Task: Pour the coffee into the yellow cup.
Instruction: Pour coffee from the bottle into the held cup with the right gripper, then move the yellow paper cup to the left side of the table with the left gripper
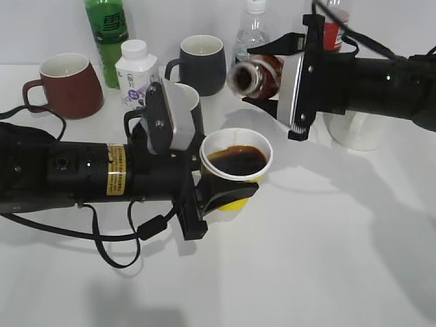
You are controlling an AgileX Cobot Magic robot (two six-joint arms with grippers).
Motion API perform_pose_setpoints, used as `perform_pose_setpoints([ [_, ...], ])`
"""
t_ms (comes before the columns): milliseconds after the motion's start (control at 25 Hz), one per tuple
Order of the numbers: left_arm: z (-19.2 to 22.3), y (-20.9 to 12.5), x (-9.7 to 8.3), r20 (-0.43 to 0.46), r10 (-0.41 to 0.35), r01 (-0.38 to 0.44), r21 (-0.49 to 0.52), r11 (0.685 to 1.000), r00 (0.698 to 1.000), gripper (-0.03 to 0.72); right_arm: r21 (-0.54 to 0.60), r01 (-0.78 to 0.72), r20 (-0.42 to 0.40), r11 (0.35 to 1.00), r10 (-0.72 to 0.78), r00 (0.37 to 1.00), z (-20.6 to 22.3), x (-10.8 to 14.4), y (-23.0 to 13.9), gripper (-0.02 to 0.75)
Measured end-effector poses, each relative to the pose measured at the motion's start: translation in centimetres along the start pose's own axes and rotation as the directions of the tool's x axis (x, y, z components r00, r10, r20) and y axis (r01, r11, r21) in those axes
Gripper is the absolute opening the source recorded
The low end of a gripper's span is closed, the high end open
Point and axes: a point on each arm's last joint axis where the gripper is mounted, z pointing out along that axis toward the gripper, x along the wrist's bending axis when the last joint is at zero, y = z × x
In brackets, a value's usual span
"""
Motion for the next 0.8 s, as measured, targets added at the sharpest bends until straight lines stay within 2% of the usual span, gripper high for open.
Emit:
perform_pose_setpoints([
  [240, -0.5, 0.3, 0.2, -0.033, -0.020, 0.020, -0.011, 1.000, 0.999, 0.379, 0.001, -0.291, 0.002, 0.957, 0.291, 0.957, 0.0, 0.0, 0.0, 0.504],
  [520, -2.3, 1.3, -0.2, -0.095, -0.046, 0.043, -0.029, 0.999, 0.994, 0.379, -0.004, -0.588, 0.088, 0.809, 0.586, 0.806, 0.0, -0.7, -0.4, 0.504],
  [800, -5.8, 2.1, -0.1, -0.197, -0.069, 0.059, -0.058, 0.997, 0.978, 0.379, -0.041, -0.747, 0.190, 0.663, 0.739, 0.646, -0.1, -1.4, -1.0, 0.504],
])
